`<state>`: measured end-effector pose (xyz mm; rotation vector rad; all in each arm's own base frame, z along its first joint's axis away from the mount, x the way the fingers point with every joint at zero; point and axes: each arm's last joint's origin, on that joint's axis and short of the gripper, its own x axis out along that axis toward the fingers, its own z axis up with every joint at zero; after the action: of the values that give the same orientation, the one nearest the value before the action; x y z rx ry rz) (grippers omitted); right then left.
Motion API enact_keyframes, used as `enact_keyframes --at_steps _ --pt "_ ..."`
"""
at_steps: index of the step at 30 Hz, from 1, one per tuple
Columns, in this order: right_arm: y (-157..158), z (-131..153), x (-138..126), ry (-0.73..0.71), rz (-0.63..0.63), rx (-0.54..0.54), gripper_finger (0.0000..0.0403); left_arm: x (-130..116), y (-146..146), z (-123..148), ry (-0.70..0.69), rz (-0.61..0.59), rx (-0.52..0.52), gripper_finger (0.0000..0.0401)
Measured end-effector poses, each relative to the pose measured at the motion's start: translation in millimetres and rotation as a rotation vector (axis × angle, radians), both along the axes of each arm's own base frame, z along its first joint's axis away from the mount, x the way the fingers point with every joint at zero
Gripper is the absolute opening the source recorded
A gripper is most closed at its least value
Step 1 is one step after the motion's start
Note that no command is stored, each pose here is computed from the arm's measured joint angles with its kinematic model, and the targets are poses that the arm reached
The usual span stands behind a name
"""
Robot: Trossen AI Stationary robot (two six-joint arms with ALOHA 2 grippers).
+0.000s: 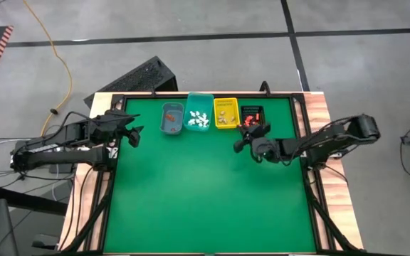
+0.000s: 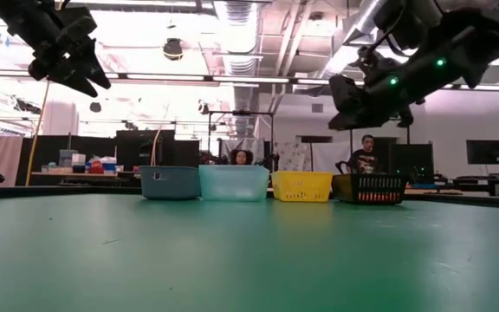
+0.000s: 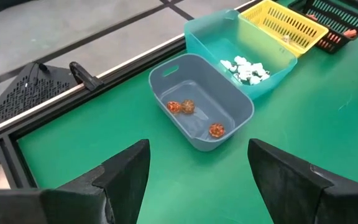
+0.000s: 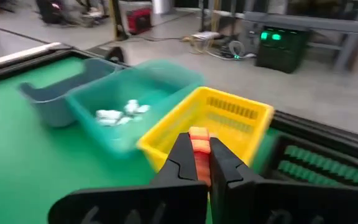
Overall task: Sort Halloween decoration
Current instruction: Put the orange skeleton toy into the black bin, then return to Home Position
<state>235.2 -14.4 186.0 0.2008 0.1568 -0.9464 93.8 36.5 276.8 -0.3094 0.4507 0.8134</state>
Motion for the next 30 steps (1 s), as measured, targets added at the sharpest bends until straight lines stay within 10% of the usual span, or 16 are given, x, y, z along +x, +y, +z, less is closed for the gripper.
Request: enact_keyframes --at_steps 8,17,30 --pt "-40 6 -33 0.054 -0.202 0.104 0.0004 0 0 0 0.000 0.002 0.002 0.0261" --pt "-75 -9 -44 0.122 -0.160 0.312 0.0011 0 0 0 0.002 0.003 0.005 0.0261" --pt "-93 -13 -50 0.104 -0.141 0.409 0.0130 0 0 0 -0.001 -0.010 -0.003 0.0261"
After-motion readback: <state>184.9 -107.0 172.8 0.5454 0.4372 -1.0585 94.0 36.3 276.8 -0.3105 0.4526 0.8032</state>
